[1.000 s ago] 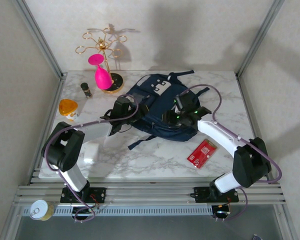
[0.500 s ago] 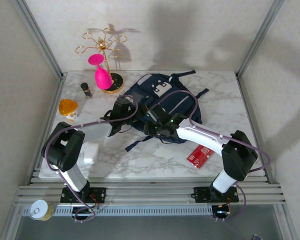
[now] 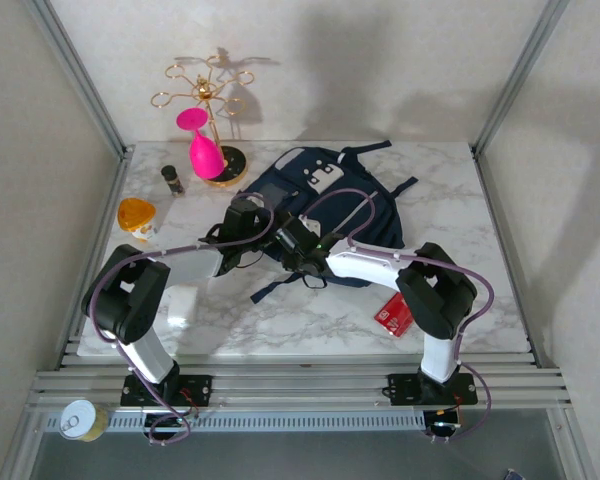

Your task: Pack books, pencil case, and school supplies into a backpack

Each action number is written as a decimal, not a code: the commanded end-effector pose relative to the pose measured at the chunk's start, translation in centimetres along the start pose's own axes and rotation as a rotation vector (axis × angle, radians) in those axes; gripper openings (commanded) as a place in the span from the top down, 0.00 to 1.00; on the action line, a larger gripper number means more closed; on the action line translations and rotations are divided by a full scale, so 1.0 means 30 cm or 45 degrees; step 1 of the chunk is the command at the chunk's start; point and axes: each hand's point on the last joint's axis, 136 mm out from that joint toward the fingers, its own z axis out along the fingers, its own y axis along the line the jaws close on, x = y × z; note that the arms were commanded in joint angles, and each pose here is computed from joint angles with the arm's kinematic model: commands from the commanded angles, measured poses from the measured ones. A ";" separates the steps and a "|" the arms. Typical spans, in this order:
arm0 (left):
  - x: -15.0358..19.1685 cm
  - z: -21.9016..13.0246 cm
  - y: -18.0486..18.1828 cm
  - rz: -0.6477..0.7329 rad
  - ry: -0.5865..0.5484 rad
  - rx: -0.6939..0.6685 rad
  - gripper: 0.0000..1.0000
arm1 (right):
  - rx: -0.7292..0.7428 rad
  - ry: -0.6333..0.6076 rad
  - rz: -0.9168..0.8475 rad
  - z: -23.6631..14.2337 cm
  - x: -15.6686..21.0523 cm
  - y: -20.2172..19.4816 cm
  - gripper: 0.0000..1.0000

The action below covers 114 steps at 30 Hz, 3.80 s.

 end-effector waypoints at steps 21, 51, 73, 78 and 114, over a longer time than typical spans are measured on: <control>0.069 0.044 0.059 -0.074 0.045 -0.044 0.43 | 0.297 -0.182 -0.039 0.026 -0.217 -0.243 0.64; 0.069 0.075 0.126 -0.072 0.039 -0.131 0.43 | 0.106 -0.053 -0.229 -0.050 -0.146 -0.263 0.59; 0.065 0.109 0.134 -0.075 0.046 -0.145 0.43 | 0.030 -0.160 -0.443 0.039 -0.200 -0.240 0.71; 0.069 0.116 0.127 -0.087 0.048 -0.130 0.43 | -0.005 -0.220 -0.426 0.036 -0.212 -0.240 0.77; 0.053 0.015 -0.142 -0.253 -0.103 0.104 0.41 | -0.154 -0.081 -0.429 -0.232 -0.085 -0.261 1.00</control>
